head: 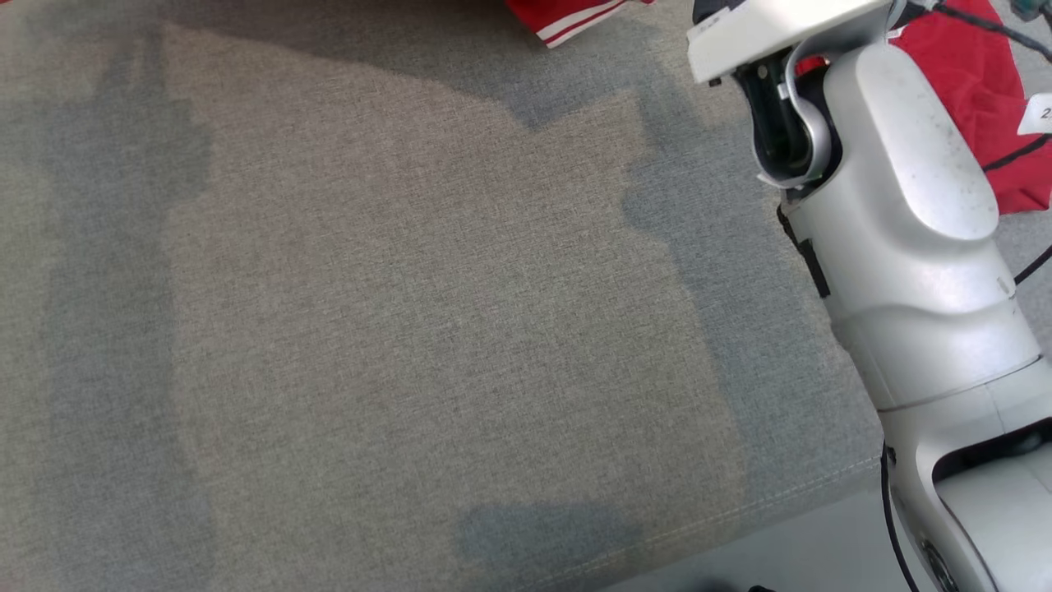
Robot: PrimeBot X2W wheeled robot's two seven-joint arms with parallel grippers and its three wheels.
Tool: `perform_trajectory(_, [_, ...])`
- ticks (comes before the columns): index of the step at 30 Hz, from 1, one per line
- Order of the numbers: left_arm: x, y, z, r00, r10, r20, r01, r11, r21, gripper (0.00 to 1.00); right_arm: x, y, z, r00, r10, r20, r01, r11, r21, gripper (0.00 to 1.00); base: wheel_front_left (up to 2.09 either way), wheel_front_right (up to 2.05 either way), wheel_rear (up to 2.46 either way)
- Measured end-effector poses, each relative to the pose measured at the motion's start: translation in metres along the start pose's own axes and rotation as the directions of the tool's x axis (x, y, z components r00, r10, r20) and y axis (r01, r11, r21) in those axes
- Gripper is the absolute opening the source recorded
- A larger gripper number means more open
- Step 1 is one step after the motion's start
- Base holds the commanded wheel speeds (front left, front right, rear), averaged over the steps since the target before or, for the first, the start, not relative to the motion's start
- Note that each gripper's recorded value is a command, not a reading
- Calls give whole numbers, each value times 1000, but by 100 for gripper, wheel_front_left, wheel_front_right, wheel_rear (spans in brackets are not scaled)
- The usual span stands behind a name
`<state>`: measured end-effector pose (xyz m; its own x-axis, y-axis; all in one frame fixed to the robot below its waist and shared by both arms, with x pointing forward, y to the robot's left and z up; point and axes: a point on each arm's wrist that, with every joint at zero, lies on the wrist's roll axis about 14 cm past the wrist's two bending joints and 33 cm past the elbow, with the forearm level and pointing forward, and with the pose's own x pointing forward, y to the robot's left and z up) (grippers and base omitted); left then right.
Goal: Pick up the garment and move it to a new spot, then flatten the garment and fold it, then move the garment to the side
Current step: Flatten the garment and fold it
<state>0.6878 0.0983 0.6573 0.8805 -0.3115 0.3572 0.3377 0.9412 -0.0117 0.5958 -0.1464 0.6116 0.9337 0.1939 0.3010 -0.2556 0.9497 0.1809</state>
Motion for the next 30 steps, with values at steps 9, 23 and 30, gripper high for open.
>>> perform_trajectory(9, [-51, 37, -59, 982, 102, -160, -112, 992, -58, 0, -24, 5, -34, 996, 20, -82, -18, 1000, 17, 0, 0, 0, 0])
perform_trajectory(23, [-140, 26, -68, 969, 179, -169, -222, 933, -285, 0, -75, -17, -20, 998, -34, -49, 36, 999, 31, 0, 0, 0, 0])
perform_trajectory(30, [-236, 3, -84, 938, 210, -275, -304, 881, -362, 0, -142, -12, -39, 989, -61, -136, 71, 995, 71, 0, 0, 0, 0])
